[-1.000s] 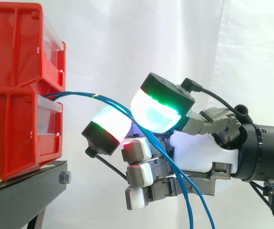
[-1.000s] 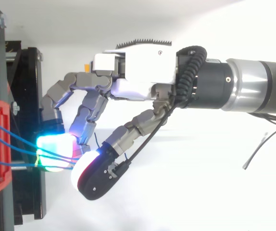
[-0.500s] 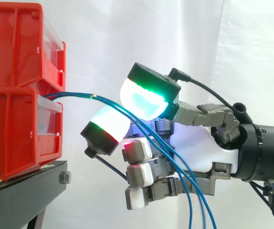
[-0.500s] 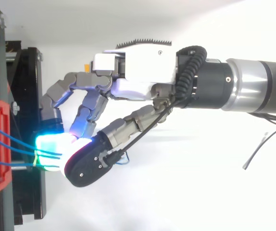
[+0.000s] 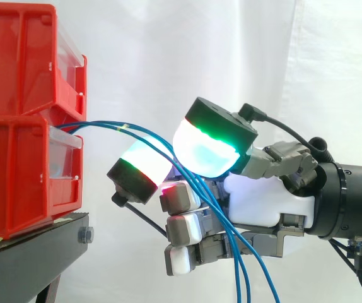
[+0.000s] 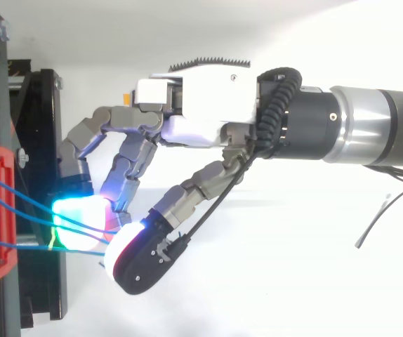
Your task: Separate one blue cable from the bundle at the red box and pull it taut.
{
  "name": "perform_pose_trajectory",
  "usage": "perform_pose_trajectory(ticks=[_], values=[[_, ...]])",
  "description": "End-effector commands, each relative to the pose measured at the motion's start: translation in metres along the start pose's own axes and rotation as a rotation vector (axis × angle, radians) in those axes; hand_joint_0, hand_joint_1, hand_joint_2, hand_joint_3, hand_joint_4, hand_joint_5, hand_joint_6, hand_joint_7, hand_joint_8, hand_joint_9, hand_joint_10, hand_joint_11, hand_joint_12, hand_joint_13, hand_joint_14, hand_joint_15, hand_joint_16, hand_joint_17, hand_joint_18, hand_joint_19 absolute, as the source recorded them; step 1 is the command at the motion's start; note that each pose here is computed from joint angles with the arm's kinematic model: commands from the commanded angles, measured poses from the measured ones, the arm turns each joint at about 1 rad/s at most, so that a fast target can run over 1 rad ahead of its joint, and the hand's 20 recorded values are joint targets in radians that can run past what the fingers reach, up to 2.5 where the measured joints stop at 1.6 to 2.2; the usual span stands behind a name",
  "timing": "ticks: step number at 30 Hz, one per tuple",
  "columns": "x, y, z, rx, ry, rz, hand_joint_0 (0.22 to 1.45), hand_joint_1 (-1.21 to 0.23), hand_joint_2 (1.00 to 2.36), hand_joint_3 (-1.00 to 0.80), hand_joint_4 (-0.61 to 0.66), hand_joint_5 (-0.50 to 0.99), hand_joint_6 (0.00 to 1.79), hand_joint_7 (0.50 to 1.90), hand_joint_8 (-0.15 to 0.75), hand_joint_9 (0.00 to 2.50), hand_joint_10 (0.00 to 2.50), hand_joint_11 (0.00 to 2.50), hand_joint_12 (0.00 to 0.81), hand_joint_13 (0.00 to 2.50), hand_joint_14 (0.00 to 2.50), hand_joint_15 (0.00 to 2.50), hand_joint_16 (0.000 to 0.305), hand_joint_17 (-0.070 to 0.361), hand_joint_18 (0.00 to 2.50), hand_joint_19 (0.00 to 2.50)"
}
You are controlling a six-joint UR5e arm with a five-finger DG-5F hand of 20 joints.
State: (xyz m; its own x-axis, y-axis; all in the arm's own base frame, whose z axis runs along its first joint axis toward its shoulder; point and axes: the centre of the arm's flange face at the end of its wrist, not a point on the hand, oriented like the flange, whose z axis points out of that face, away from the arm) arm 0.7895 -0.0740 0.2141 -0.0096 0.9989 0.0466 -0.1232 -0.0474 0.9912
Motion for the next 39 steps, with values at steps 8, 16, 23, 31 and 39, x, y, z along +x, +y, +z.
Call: perform_pose_trajectory(ticks=[8,16,23,31,39], values=[[0.0001,-0.0001,0.0,0.0,0.0,0.0,0.55,-0.94,1.0,-0.5,0.13,-0.14,0.9,0.91,0.326,1.15,0.02,0.86,0.373,1.09,0.03,0.68,0.057,0.128,0.83,0.7],[0.0014,0.0009,0.0001,0.0,0.002,0.0,0.6,-0.59,1.0,-0.5,0.12,-0.12,0.85,0.97,0.318,1.17,0.03,0.83,0.37,1.12,0.03,0.69,0.055,0.125,0.82,0.72],[0.0022,-0.0002,0.0003,0.0,0.0,0.0,0.64,-0.79,1.02,-0.25,0.1,-0.13,0.87,1.03,0.327,1.16,0.03,0.84,0.379,1.11,0.03,0.69,0.056,0.126,0.81,0.73],[0.0045,-0.0004,0.0005,0.0,0.002,0.001,0.76,-0.97,1.02,-0.31,-0.02,-0.16,0.91,1.02,0.315,1.11,0.03,0.86,0.367,1.09,0.03,0.69,0.056,0.125,0.81,0.71],[0.0059,-0.0003,0.0007,-0.001,0.005,0.001,0.84,-0.99,1.0,-0.5,0.0,-0.16,0.92,1.02,0.307,1.12,0.03,0.86,0.36,1.09,0.03,0.69,0.054,0.121,0.8,0.7]])
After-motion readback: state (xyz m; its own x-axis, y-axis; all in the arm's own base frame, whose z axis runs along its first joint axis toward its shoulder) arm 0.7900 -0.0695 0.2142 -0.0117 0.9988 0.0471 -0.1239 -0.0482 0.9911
